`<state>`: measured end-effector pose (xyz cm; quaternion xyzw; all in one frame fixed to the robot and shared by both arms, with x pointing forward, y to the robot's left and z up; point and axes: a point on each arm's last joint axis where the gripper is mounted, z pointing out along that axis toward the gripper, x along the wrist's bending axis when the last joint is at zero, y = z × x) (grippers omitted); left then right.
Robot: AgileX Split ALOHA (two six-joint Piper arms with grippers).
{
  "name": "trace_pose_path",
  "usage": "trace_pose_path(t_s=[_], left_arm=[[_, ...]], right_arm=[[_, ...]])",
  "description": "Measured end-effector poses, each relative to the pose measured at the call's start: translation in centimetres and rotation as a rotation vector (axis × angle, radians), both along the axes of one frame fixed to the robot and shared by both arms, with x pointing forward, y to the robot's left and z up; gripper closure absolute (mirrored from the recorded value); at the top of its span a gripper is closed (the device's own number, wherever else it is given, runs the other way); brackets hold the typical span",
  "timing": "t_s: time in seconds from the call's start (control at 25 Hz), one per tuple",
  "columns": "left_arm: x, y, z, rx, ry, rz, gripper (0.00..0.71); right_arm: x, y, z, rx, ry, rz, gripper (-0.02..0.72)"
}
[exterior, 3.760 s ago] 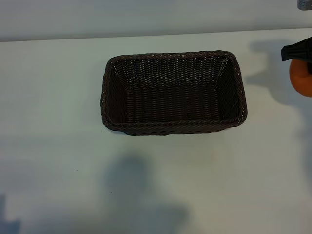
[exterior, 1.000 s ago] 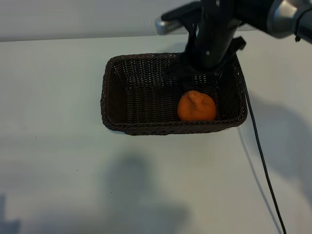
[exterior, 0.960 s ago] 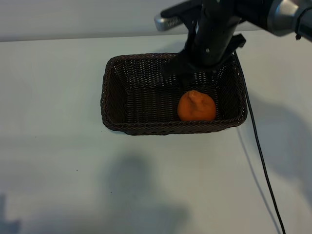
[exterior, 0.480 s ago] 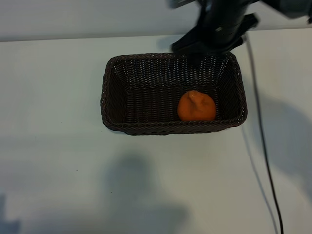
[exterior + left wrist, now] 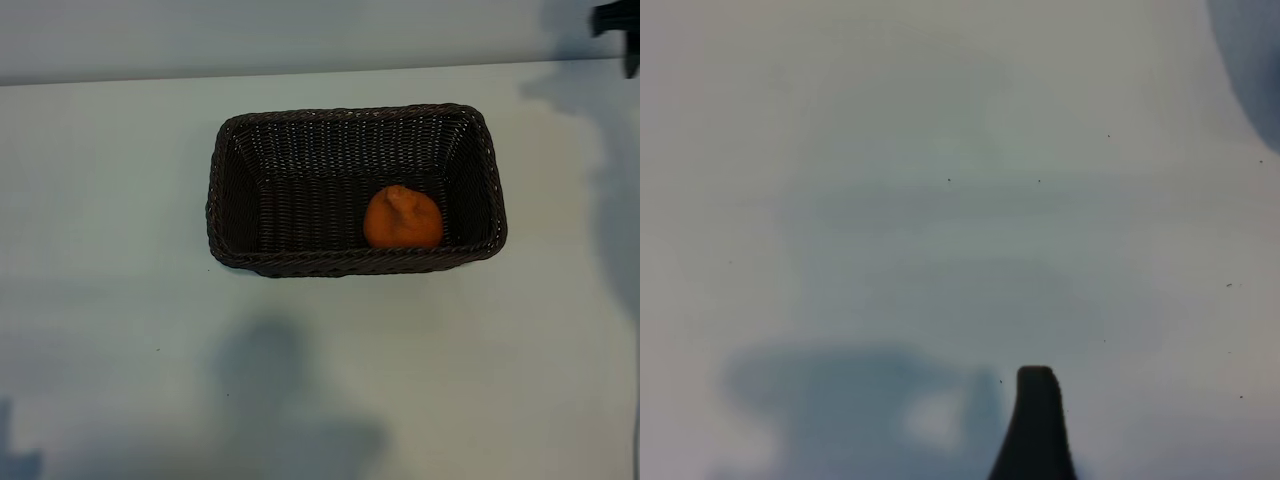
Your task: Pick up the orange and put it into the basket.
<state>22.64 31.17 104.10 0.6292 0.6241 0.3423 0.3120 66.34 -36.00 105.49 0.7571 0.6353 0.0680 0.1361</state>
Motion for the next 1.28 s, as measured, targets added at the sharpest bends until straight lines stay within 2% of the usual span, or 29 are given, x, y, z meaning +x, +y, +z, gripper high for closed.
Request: trace_pose_path(t_s=[0.2,0.36,0.48,0.64,0.84,0.96,1.28], left_arm=[[0.0,0.0,0.0,0.000,0.000,0.000,0.118],[0.0,0.0,0.0,0.000,0.000,0.000,0.118],[0.0,0.0,0.0,0.000,0.000,0.000,0.118],[0.0,0.0,0.0,0.000,0.000,0.000,0.118],[0.0,0.0,0.0,0.000,0.000,0.000,0.118],[0.0,0.0,0.0,0.000,0.000,0.000,0.118],[0.0,0.0,0.0,0.001,0.000,0.000,0.118]], right_arm=[[-0.3,-0.9,-0.1,0.056,0.007,-0.006,0.159],[-0.7,-0.5,1.1,0.059,-0.014,0.015,0.161],[-1.9,-0.4,3.9,0.046,-0.079,0.022,0.163],[-5.3,0.3,9.6,0.038,-0.215,0.027,0.163],[-12.0,1.5,16.8,0.031,-0.406,0.028,0.163],[-17.4,2.4,19.4,0.015,-0.496,0.033,0.163],[-33.2,4.8,20.8,-0.039,-0.740,0.047,0.164]])
